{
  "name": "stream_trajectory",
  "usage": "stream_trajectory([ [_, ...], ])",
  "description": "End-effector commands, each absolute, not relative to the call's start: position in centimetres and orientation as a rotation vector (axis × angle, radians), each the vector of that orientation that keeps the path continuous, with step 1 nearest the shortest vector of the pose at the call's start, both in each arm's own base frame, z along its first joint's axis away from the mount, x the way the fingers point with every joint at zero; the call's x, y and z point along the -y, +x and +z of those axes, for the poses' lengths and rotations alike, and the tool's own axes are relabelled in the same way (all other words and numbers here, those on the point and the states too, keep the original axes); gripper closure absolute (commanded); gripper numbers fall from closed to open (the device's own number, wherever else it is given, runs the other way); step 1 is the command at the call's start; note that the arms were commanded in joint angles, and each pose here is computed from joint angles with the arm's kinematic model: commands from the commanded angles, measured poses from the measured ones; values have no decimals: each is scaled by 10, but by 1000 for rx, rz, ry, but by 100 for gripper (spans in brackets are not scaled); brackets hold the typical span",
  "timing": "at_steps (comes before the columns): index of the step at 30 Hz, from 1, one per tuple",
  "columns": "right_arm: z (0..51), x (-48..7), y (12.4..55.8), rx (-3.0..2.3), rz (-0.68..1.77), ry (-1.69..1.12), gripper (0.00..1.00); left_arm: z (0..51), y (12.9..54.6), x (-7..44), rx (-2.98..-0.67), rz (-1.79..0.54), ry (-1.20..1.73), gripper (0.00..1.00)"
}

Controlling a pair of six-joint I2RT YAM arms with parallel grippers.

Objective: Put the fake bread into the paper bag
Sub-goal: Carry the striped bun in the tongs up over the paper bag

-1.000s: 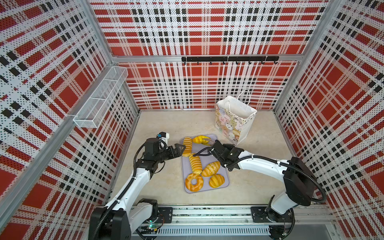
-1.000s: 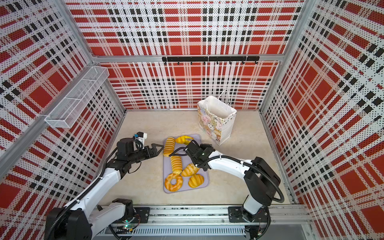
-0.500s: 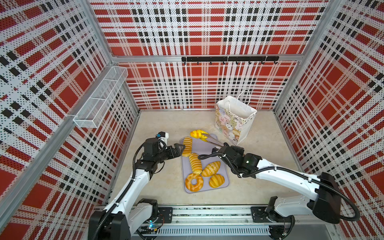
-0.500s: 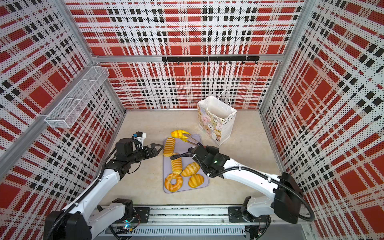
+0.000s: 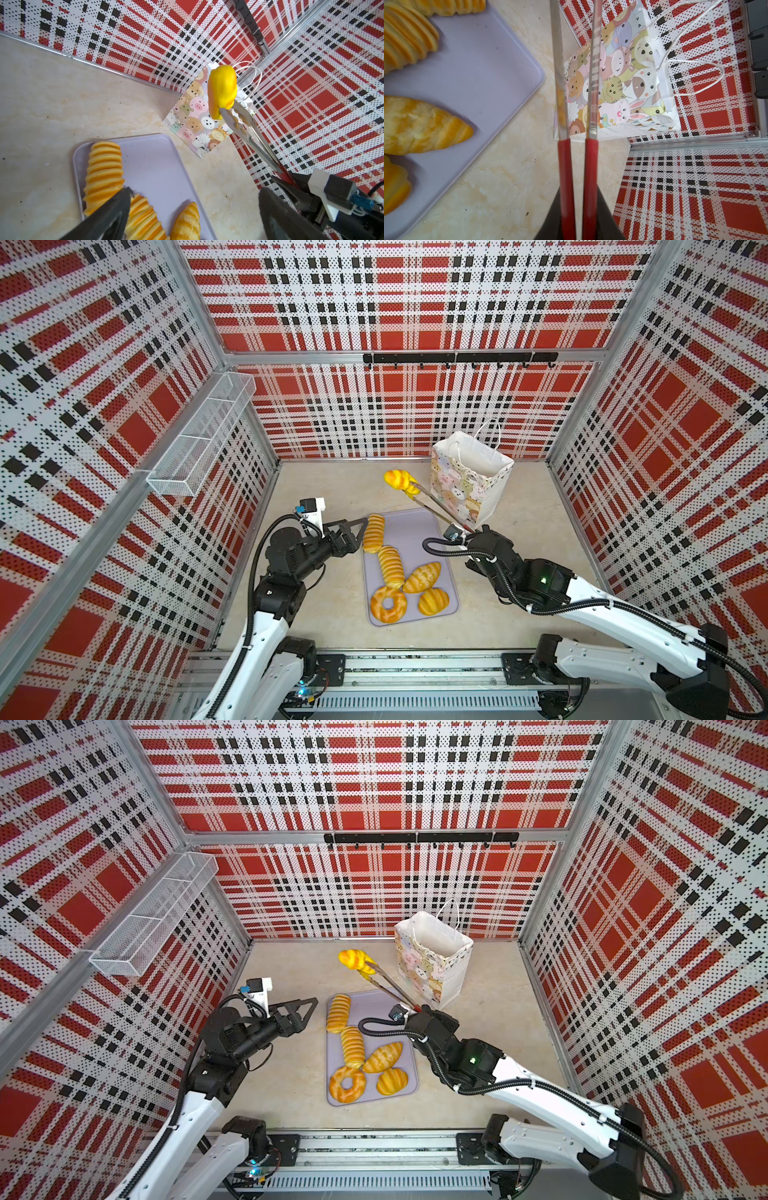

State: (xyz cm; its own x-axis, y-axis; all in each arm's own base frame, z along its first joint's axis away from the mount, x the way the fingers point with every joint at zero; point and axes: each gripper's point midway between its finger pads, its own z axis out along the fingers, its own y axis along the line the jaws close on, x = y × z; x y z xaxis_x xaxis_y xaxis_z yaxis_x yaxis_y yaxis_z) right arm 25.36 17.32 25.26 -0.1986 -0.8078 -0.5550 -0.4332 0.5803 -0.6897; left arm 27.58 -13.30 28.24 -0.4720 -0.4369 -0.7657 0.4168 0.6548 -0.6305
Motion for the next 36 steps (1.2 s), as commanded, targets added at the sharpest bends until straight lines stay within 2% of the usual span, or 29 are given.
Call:
stream_trajectory([
  [1,285,-180,250,-1796,-317,-858,81,303,276,135,-1718,-1012,-26,2],
  [12,332,-176,239,-1703,-56,-623,83,342,278,157,-1579,-1051,41,2],
  [28,340,-144,274,-1764,-317,-338,85,348,294,195,-1560,-1103,88,2],
  [36,341,-111,282,-1798,-322,-179,85,343,301,204,-1578,-1097,102,2],
])
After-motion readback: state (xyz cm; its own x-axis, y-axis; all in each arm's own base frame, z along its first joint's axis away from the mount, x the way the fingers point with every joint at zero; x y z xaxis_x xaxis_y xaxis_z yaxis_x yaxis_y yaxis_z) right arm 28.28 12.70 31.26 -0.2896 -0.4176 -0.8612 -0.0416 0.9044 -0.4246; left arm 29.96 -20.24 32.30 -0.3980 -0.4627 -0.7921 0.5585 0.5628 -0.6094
